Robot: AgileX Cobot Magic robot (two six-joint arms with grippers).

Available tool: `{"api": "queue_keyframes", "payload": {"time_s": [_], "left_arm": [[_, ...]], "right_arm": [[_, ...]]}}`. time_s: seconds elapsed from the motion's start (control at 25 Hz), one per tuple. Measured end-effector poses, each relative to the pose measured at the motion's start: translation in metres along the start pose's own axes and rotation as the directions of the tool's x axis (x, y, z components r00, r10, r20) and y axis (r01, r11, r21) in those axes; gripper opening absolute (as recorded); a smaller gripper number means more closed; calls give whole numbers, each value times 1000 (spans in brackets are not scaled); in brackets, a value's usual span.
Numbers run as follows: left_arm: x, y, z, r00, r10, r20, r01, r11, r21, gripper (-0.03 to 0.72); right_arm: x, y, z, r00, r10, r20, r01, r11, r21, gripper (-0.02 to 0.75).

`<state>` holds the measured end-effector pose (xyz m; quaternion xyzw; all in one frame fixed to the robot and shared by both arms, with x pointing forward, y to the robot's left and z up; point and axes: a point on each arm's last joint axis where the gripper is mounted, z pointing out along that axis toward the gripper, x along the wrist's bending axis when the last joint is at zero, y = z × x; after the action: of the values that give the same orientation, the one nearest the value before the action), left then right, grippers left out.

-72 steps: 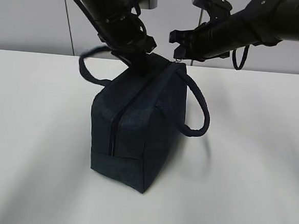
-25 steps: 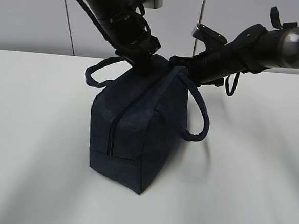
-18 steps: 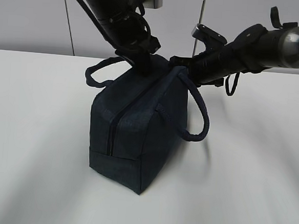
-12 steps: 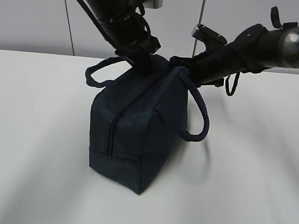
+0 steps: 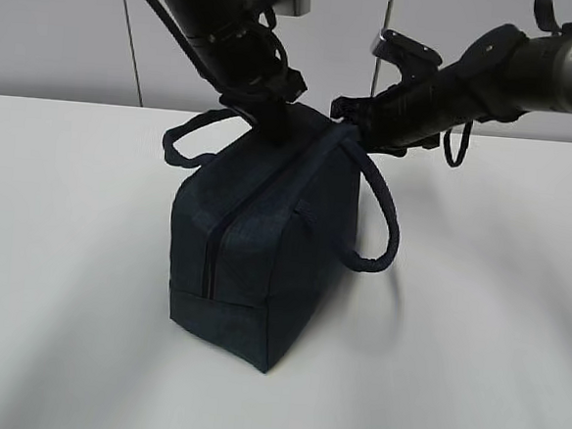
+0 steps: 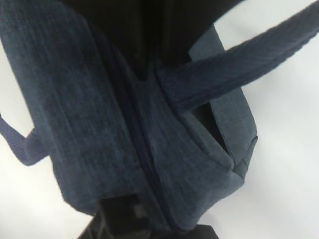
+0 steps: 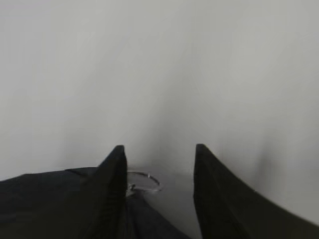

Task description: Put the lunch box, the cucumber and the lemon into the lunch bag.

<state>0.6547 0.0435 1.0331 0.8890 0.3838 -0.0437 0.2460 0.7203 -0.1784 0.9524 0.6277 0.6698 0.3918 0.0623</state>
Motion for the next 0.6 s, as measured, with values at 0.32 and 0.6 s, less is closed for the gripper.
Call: {"api": "queue_keyframes", "payload": {"time_s": [0.32,0.6], "left_arm": [[0,0,-1,1000,0,-8,0,1000,1,48],[1,0,-9,999,-25,-45,25,1000,-3,308]], "right_arm": [[18,21,-39,994,-107,12,108,992,-60,410],[39,37,-91,967,-251,46,254,964,-73,411]]}}
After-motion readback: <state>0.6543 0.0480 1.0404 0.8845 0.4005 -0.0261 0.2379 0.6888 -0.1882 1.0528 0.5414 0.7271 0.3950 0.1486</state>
